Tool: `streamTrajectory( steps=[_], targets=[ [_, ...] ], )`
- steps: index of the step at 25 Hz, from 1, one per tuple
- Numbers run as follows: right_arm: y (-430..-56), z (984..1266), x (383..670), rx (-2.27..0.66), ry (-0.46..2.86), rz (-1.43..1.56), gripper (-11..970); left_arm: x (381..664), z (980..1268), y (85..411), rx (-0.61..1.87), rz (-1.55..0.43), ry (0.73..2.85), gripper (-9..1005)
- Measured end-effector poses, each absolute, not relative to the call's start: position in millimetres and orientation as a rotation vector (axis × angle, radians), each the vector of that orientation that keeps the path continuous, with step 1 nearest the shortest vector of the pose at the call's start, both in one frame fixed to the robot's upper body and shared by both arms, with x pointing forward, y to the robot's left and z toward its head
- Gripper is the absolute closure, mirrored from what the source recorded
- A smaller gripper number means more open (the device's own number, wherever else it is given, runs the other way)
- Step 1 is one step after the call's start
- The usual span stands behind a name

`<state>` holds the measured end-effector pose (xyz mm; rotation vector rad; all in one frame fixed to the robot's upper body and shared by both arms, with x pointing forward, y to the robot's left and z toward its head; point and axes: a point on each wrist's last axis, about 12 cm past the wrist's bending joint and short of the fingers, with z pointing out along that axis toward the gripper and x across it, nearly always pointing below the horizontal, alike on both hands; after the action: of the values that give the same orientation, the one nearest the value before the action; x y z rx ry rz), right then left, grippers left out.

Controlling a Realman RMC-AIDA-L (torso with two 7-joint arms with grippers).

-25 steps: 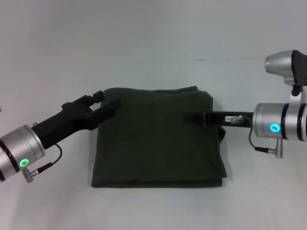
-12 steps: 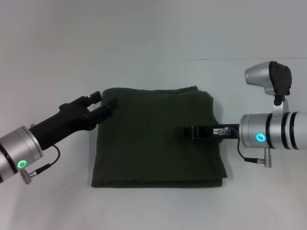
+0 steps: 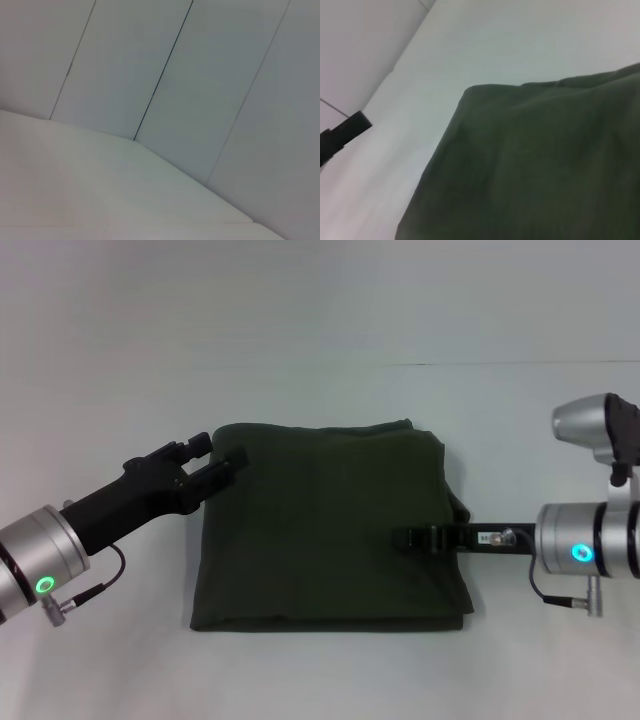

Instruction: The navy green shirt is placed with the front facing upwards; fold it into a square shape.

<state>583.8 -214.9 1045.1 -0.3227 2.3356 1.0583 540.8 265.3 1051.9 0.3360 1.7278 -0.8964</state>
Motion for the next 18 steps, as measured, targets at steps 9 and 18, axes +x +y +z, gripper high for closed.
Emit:
streamTrajectory(
  steps=[9, 18],
  targets=[
    [-235.6, 1045.3, 572.9, -0.311, 2.348, 1.102, 914, 540.9, 1052.1, 264.9, 0.335, -0.901, 1.728, 322],
    [-284.8, 1050.9, 559.8, -0.173, 2.296, 1.111, 909, 546.8, 1054.9, 262.8, 0.334, -0.895, 1.726, 324]
  ],
)
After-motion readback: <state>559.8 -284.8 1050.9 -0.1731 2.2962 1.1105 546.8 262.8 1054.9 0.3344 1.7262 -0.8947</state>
